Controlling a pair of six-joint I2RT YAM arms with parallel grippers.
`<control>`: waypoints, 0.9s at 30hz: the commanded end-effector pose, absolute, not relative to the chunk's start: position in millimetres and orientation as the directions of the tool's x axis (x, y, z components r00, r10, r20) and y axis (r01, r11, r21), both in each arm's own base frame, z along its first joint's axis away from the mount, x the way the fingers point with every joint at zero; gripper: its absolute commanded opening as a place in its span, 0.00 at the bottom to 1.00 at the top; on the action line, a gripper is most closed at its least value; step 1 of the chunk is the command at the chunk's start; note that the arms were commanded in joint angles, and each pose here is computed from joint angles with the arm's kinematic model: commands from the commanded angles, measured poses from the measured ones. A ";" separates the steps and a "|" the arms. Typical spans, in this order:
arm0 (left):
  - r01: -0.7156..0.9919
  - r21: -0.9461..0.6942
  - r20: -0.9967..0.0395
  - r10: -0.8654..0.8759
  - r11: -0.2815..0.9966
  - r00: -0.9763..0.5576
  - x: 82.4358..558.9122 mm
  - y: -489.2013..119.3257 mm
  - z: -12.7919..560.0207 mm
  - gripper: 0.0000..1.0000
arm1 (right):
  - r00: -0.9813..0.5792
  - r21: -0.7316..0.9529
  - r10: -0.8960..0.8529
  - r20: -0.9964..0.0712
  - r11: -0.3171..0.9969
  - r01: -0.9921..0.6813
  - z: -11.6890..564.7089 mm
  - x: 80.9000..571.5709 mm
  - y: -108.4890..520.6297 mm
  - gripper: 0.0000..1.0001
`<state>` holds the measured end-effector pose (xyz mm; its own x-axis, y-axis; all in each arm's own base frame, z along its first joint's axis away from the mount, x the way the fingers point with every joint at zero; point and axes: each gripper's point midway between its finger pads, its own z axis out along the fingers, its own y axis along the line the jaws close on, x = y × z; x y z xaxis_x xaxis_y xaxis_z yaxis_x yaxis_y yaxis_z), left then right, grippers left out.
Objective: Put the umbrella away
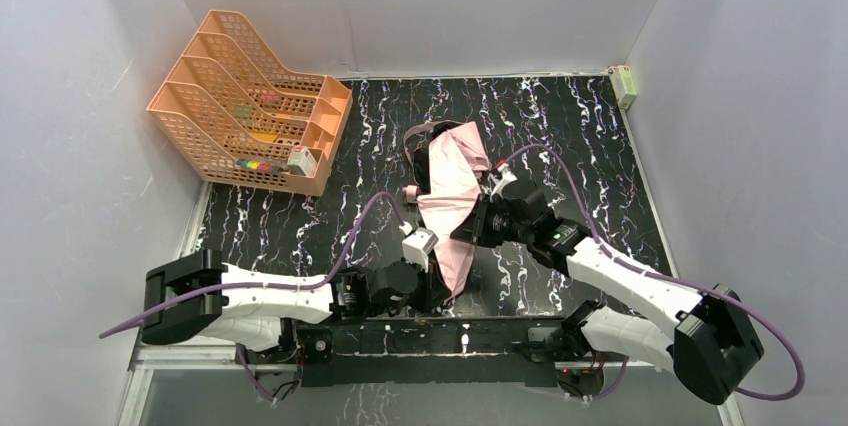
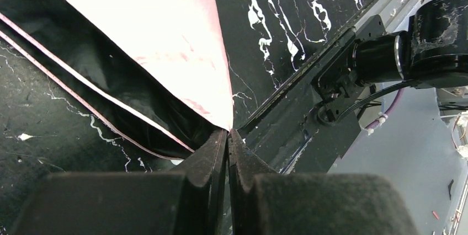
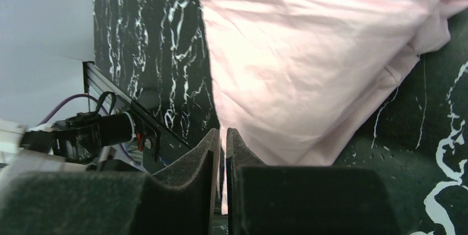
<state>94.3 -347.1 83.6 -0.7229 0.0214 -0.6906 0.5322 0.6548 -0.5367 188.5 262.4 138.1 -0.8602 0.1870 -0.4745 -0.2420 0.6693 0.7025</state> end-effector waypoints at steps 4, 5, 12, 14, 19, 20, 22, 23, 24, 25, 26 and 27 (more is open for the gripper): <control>0.500 -0.547 -0.689 -0.022 0.671 -0.725 96.0 -346.8 79.7 0.03 | -0.879 0.748 0.206 -0.429 0.626 -0.218 112.8 179.6 267.0 0.17; 0.498 -0.546 -0.685 -0.017 0.674 -0.728 95.4 -347.0 77.0 0.03 | -0.884 0.756 0.205 -0.420 0.618 -0.216 107.4 177.2 268.0 0.17; 0.492 -0.538 -0.661 0.020 0.685 -0.750 88.6 -346.9 60.0 0.04 | -0.918 0.734 0.216 -0.332 0.671 -0.108 40.3 157.6 256.5 0.17; 0.491 -0.537 -0.663 0.018 0.686 -0.749 88.9 -346.7 67.0 0.18 | -0.924 0.713 0.214 -0.318 0.696 -0.084 25.4 154.1 250.8 0.18; 0.480 -0.480 -0.752 -0.063 0.734 -0.656 117.9 -332.5 142.8 0.38 | -0.934 0.643 0.170 -0.316 0.762 -0.079 -1.4 146.2 235.9 0.18; 0.468 -0.442 -0.770 -0.056 0.765 -0.636 127.6 -327.8 150.7 0.38 | -0.934 0.640 0.169 -0.315 0.764 -0.078 -2.7 145.4 234.5 0.18; 0.438 -0.353 -0.801 -0.025 0.827 -0.599 152.0 -319.2 168.5 0.39 | -0.934 0.632 0.167 -0.317 0.771 -0.077 -5.1 143.6 231.4 0.18; 0.401 -0.296 -0.817 -0.012 0.867 -0.577 189.2 -313.7 191.8 0.39 | -0.934 0.626 0.156 -0.322 0.775 -0.086 -6.0 141.7 229.5 0.18; 0.390 -0.297 -0.822 -0.025 0.872 -0.569 204.7 -312.1 202.0 0.39 | -0.933 0.624 0.148 -0.329 0.775 -0.097 -5.2 141.8 229.4 0.18; 0.389 -0.297 -0.831 -0.035 0.872 -0.555 220.9 -311.5 214.6 0.39 | -0.932 0.624 0.143 -0.332 0.775 -0.103 -4.2 141.7 229.7 0.18; 0.382 -0.306 -0.825 -0.042 0.872 -0.563 233.7 -309.5 216.6 0.39 | -0.931 0.623 0.143 -0.335 0.775 -0.105 -2.9 142.2 229.5 0.18; 0.366 -0.323 -0.825 -0.070 0.873 -0.560 256.2 -304.5 228.3 0.39 | -0.930 0.620 0.142 -0.338 0.778 -0.107 -2.4 142.7 228.8 0.18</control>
<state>196.6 -341.7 218.0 -0.5894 -0.1293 -0.7974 0.4189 0.7951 -0.4385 153.1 250.2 20.5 -0.9252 0.1863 -0.3306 -0.1096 0.7029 0.7028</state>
